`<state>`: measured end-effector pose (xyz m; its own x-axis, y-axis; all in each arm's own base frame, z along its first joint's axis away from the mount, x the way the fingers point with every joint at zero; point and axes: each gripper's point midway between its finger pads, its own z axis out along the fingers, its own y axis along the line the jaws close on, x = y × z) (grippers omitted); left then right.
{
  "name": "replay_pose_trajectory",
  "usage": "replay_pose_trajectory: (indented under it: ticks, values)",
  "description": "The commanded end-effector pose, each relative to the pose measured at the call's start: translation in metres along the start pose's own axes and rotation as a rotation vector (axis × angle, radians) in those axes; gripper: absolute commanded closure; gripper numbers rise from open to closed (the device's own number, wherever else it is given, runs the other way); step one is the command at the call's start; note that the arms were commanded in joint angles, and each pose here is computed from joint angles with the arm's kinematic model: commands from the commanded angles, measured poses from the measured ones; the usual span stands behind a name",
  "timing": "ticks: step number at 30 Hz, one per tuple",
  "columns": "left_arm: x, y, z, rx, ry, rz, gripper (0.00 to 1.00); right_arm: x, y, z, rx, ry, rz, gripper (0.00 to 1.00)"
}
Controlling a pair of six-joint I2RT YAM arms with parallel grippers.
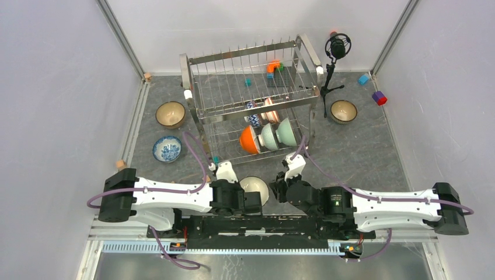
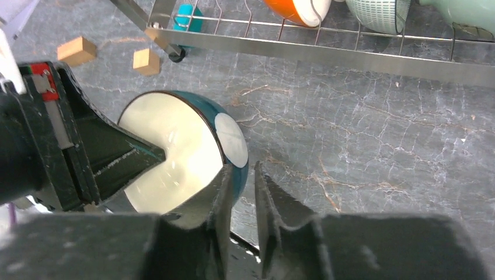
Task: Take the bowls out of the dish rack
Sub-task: Place the bowl at the center of the board.
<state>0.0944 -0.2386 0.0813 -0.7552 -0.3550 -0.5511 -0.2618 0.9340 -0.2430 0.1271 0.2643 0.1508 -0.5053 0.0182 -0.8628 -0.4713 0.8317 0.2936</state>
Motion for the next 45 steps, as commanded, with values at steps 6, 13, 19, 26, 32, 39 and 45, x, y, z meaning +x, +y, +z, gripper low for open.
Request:
replay_pose_trajectory:
  ticks: [6,13,19,26,32,39,45]
  values:
    - [-0.022,-0.016,-0.009,0.062,-0.078,-0.115,0.98,0.000,0.024,0.006,-0.059,0.035,-0.014,0.56]
    - [-0.022,-0.017,-0.010,0.067,-0.075,-0.119,0.98,0.014,0.019,0.015,-0.018,0.075,-0.064,0.68]
    - [-0.020,-0.020,-0.011,0.066,-0.068,-0.113,0.98,0.024,0.019,0.023,0.009,0.102,-0.089,0.75]
    - [-0.016,-0.022,-0.009,0.053,-0.054,-0.103,0.98,0.032,0.014,0.030,0.038,0.125,-0.115,0.82]
    - [-0.013,-0.026,-0.009,0.051,-0.051,-0.095,0.98,0.037,0.008,0.035,0.069,0.145,-0.128,0.65]
    - [-0.013,-0.025,-0.006,0.041,-0.058,-0.093,0.98,0.039,0.004,0.036,0.077,0.149,-0.136,0.93]
    - [-0.015,-0.024,-0.005,0.046,-0.073,-0.058,0.91,0.035,0.003,0.033,0.076,0.145,-0.150,1.00]
